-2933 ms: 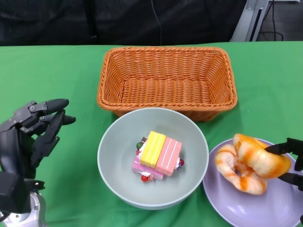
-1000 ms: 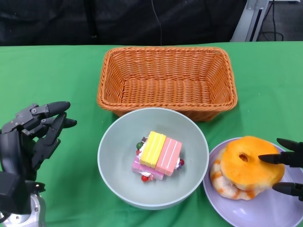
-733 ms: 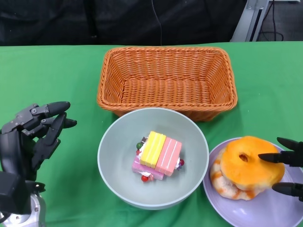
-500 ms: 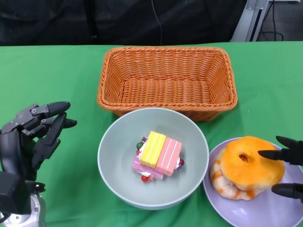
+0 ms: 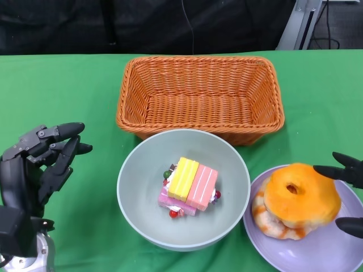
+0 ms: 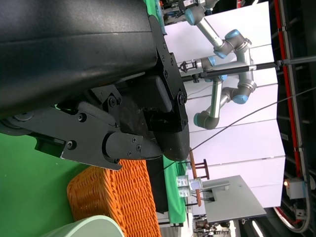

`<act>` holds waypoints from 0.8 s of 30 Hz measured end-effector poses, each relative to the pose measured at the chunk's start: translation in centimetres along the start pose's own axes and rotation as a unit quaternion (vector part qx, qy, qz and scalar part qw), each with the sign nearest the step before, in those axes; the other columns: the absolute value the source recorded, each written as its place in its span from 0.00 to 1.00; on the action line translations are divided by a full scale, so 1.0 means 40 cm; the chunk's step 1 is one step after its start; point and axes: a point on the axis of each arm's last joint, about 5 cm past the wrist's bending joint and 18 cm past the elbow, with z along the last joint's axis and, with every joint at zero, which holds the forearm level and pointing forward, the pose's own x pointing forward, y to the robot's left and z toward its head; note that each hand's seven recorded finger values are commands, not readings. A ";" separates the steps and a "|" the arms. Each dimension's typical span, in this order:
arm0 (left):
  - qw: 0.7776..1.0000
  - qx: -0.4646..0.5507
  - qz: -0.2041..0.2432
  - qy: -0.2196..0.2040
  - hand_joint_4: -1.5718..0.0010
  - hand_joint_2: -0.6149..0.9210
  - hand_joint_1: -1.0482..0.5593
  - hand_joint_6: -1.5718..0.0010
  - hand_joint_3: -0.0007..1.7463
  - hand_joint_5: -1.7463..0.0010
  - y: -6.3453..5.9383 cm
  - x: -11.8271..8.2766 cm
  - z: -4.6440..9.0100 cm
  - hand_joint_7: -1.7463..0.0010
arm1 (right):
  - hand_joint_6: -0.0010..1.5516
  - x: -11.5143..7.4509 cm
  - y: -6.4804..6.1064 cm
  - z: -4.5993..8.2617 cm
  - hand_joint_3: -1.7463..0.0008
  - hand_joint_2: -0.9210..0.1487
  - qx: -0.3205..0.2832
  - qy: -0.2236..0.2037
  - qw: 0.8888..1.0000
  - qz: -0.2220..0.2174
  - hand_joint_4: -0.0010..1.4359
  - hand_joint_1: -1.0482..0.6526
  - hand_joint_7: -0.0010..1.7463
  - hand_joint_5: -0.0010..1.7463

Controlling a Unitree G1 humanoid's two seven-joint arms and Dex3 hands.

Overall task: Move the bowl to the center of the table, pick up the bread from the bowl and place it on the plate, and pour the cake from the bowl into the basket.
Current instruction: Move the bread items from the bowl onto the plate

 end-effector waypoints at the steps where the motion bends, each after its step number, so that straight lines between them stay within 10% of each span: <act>1: 1.000 0.000 0.000 0.000 0.38 1.00 0.52 0.29 0.15 0.52 0.000 0.000 0.000 0.80 | 0.29 0.001 0.001 0.001 0.71 0.00 0.002 -0.006 1.000 -0.004 0.30 0.00 0.00 0.00; 16: 1.000 0.001 -0.002 -0.001 0.39 1.00 0.53 0.29 0.15 0.52 0.000 0.000 0.000 0.80 | 0.29 0.069 0.016 0.033 0.90 0.00 0.206 -0.062 0.973 -0.089 0.36 0.34 0.02 0.04; 19: 1.000 0.002 -0.003 -0.001 0.39 1.00 0.52 0.29 0.15 0.52 0.000 -0.001 0.000 0.79 | 0.45 0.095 0.015 0.038 0.90 0.00 0.242 -0.064 0.961 -0.116 0.54 0.49 0.10 0.16; 21: 1.000 0.003 -0.006 -0.001 0.39 1.00 0.52 0.29 0.15 0.52 -0.002 -0.001 0.000 0.79 | 0.50 0.115 0.020 0.044 0.86 0.02 0.265 -0.070 0.952 -0.133 0.49 0.53 0.15 0.42; 24: 1.000 0.004 -0.007 -0.001 0.40 1.00 0.51 0.29 0.15 0.52 -0.002 -0.001 0.000 0.79 | 0.43 0.140 0.022 0.051 0.72 0.14 0.286 -0.077 0.944 -0.147 0.46 0.54 0.53 0.75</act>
